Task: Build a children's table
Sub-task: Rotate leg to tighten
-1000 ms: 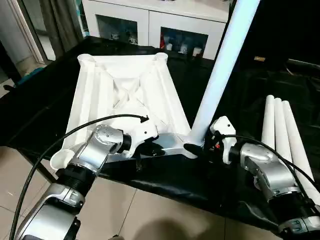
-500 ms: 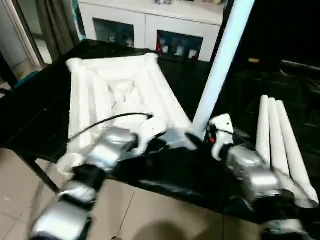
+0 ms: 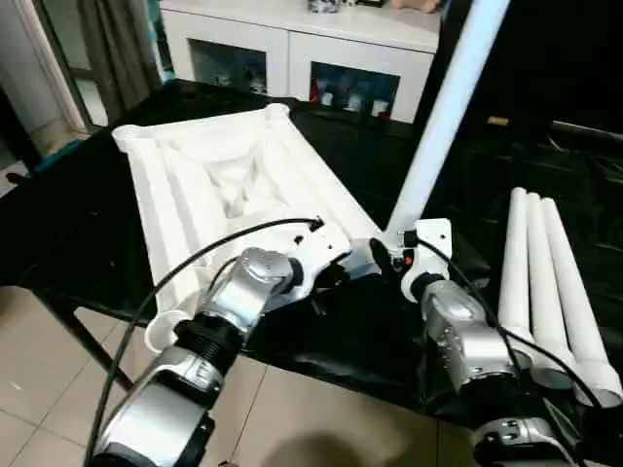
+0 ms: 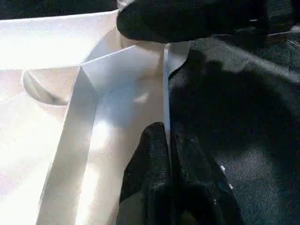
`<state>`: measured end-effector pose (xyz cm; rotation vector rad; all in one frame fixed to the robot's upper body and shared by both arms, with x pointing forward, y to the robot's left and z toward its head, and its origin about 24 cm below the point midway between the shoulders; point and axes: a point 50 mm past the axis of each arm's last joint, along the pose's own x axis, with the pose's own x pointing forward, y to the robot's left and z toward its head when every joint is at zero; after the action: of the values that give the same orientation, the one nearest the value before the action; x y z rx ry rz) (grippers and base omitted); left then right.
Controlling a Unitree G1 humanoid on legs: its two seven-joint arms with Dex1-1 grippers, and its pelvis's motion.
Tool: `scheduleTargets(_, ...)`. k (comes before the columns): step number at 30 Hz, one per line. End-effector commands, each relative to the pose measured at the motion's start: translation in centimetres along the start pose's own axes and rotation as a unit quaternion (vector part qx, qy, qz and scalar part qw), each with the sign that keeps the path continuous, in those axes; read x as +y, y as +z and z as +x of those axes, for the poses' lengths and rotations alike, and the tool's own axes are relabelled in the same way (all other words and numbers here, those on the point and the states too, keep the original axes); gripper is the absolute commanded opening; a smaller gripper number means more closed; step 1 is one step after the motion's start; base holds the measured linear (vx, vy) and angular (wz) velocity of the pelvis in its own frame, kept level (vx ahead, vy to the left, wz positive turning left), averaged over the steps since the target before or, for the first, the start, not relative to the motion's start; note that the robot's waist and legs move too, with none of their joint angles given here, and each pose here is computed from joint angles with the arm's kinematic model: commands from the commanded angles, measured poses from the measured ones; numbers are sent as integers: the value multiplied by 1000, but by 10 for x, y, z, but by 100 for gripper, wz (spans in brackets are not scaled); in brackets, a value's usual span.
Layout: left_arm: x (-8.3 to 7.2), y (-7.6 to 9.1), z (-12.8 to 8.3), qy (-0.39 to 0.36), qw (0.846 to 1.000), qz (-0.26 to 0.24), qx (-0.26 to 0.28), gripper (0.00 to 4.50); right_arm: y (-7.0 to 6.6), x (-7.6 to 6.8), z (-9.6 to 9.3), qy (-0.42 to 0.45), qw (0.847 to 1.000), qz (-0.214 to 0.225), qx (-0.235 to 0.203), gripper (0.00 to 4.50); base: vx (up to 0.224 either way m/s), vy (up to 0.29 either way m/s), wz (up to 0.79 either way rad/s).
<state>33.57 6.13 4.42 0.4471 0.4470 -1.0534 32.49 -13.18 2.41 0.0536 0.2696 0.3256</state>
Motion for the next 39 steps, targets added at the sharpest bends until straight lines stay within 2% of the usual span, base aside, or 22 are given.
scheduleTargets(1,-9,-15,0,-44,999,3,12,0,-4,14,0,80,997,1,24,371,0,0,0)
scheduleTargets(3,-6,-20,-9,-70,997,22,9,0,5,3,-5,115,993,-15,22,371,0,0,0)
scheduleTargets(5,-5,-26,-20,-109,993,30,10,0,11,-8,-14,161,984,-64,35,371,0,0,0)
scheduleTargets(8,-4,-33,-31,-152,987,35,24,0,14,-15,-24,212,970,-100,57,371,0,0,0)
scheduleTargets(11,-2,-36,-38,-161,986,29,28,0,18,-20,-31,242,959,-126,70,371,0,0,0)
scheduleTargets(18,1,-37,-41,-157,987,24,22,0,19,-22,-33,260,952,-140,81,371,0,0,0)
scheduleTargets(21,2,-36,-41,-159,987,24,20,0,20,-20,-32,267,952,-132,74,346,0,0,0)
scheduleTargets(23,1,-36,-42,-161,987,23,20,0,20,-18,-33,271,951,-126,73,346,0,0,0)
scheduleTargets(25,1,-36,-41,-162,986,21,19,0,18,-16,-34,276,951,-118,72,309,0,0,0)
scheduleTargets(28,-2,-35,-39,-161,987,17,17,0,13,-14,-33,264,957,-96,69,300,0,0,0)
scheduleTargets(30,-3,-34,-35,-150,988,11,16,0,8,-13,-29,232,967,-85,61,290,0,0,0)
scheduleTargets(31,-4,-33,-30,-132,991,4,19,0,4,-14,-26,193,978,-61,56,279,0,0,0)
scheduleTargets(32,-4,-33,-30,-132,991,4,19,0,4,-14,-26,193,978,-61,56,278,0,0,0)
scheduleTargets(34,-4,-29,-16,-75,997,-21,24,0,-6,-14,-19,99,994,-18,50,277,0,0,0)
scheduleTargets(35,-4,-28,-11,-55,998,-31,26,0,-10,-14,-17,64,997,-3,48,276,0,0,0)
scheduleTargets(36,-3,-23,0,-6,998,-53,26,0,-16,-16,-14,-9,999,10,50,275,0,0,0)
scheduleTargets(39,-5,-16,11,32,997,-60,27,0,-25,-12,-11,-61,996,29,62,275,0,0,0)
